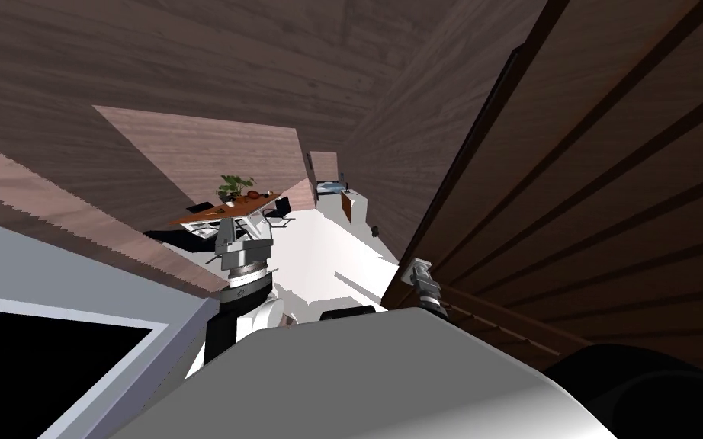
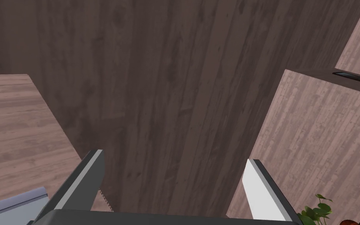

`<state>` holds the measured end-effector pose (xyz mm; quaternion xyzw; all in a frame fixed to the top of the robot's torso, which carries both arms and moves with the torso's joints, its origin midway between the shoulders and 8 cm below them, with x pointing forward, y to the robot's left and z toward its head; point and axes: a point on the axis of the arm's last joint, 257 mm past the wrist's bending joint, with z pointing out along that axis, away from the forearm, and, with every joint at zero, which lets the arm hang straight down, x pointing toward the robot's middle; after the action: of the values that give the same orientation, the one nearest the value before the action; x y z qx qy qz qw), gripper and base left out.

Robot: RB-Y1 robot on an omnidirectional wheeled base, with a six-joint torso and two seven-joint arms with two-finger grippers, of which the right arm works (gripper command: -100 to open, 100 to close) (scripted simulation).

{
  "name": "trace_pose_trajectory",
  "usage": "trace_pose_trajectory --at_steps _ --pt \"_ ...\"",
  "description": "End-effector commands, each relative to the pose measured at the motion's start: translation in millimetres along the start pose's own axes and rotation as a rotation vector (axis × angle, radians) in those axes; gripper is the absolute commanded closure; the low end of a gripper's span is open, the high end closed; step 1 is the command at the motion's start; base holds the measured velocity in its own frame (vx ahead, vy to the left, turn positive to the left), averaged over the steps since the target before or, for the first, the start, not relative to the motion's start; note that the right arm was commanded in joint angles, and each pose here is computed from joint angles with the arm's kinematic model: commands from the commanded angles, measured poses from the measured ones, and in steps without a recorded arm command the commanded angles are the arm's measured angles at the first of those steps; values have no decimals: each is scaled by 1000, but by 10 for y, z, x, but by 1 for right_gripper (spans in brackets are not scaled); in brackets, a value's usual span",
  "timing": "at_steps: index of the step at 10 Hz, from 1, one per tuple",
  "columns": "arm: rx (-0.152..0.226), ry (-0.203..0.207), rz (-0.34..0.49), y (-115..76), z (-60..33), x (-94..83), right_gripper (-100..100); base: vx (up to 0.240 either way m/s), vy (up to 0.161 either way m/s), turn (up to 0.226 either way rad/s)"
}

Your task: Pull the door open

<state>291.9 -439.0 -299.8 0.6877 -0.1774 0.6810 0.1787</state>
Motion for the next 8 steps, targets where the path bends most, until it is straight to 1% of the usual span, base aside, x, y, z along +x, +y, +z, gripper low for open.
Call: trace_pose_trajectory --at_steps 1,3,6,8 --pt "6 1 0 -18 -12 3 100 -59 -24 156" --pt "14 2 0 -46 -31 9 100 -69 -29 187" --pt "37 5 1 -118 -82 21 100 -87 14 198" --pt "48 7 2 -154 -109 27 100 -180 23 85"
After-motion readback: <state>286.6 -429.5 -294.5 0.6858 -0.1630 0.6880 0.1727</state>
